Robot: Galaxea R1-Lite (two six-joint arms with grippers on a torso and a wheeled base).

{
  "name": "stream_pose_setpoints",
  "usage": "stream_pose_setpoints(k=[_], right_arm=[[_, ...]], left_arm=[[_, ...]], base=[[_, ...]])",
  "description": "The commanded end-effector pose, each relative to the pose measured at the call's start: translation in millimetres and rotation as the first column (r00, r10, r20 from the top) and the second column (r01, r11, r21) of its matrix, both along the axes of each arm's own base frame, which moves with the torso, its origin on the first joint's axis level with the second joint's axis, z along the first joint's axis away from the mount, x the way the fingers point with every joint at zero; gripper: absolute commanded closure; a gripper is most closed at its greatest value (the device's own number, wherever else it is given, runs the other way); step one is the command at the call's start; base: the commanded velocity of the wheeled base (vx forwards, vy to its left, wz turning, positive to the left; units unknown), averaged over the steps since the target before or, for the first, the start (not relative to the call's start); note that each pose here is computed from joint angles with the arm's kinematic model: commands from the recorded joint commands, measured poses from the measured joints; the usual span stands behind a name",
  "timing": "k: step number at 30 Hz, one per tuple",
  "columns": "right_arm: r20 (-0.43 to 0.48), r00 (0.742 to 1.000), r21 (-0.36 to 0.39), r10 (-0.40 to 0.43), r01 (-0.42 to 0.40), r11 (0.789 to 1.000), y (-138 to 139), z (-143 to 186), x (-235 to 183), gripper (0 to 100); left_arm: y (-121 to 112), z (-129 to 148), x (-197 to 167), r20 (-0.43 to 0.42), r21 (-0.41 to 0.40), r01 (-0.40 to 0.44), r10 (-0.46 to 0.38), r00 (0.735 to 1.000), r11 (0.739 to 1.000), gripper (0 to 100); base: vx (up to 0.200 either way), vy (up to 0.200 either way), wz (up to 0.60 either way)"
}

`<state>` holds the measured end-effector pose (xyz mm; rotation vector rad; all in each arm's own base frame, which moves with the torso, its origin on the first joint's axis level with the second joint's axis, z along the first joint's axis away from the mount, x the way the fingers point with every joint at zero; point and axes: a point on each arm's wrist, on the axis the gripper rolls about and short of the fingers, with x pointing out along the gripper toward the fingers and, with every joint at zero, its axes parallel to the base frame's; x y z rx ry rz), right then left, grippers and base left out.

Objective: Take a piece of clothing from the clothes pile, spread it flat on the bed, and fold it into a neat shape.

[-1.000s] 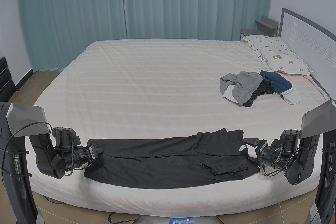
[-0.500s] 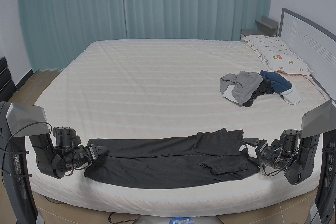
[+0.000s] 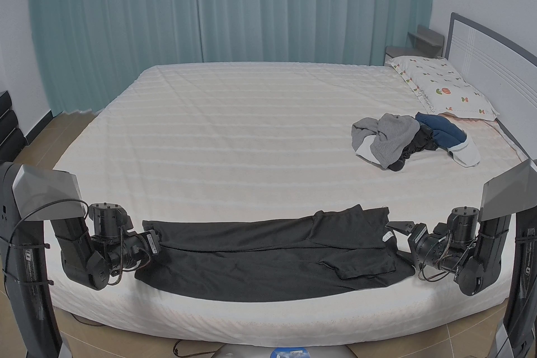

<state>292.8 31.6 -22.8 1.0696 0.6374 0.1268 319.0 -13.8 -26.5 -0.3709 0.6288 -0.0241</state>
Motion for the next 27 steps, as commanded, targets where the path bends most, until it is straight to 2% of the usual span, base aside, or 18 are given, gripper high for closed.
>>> stream_pose_setpoints(k=[1, 9, 12, 14, 24, 27], right_arm=[[0.007, 1.0, 0.001, 0.001, -0.001, 1.0, 0, 0, 0, 0], [0.008, 1.0, 0.001, -0.001, 0.001, 1.0, 0, 0, 1, 0], [0.011, 1.0, 0.002, -0.001, 0.001, 1.0, 0, 1, 1, 0], [0.011, 1.0, 0.002, -0.001, 0.001, 1.0, 0, 1, 1, 0], [0.011, 1.0, 0.002, -0.001, 0.001, 1.0, 0, 1, 1, 0], [0.012, 1.0, 0.003, -0.001, 0.001, 1.0, 0, 1, 2, 0]], left_arm=[[0, 1, 0, 0.008, 0.0, 0.001, -0.001, 1.0, 1.0, 100], [-2, 1, 0, 0.009, -0.008, 0.0, 0.0, 1.0, 1.0, 100], [-2, 1, 2, 0.012, -0.008, -0.002, 0.002, 1.0, 1.0, 100], [-2, 2, 4, 0.019, -0.013, -0.003, 0.003, 1.0, 1.0, 100], [-11, 16, 8, 0.058, -0.106, -0.038, 0.045, 0.997, 0.994, 100], [-15, 24, 8, 0.076, -0.127, -0.036, 0.046, 0.996, 0.991, 100]], base=[[0.0, 0.0, 0.0], [0.0, 0.0, 0.0], [-0.2, 0.0, 0.0], [0.0, 0.0, 0.0], [0.0, 0.0, 0.0], [0.0, -0.2, 0.0]])
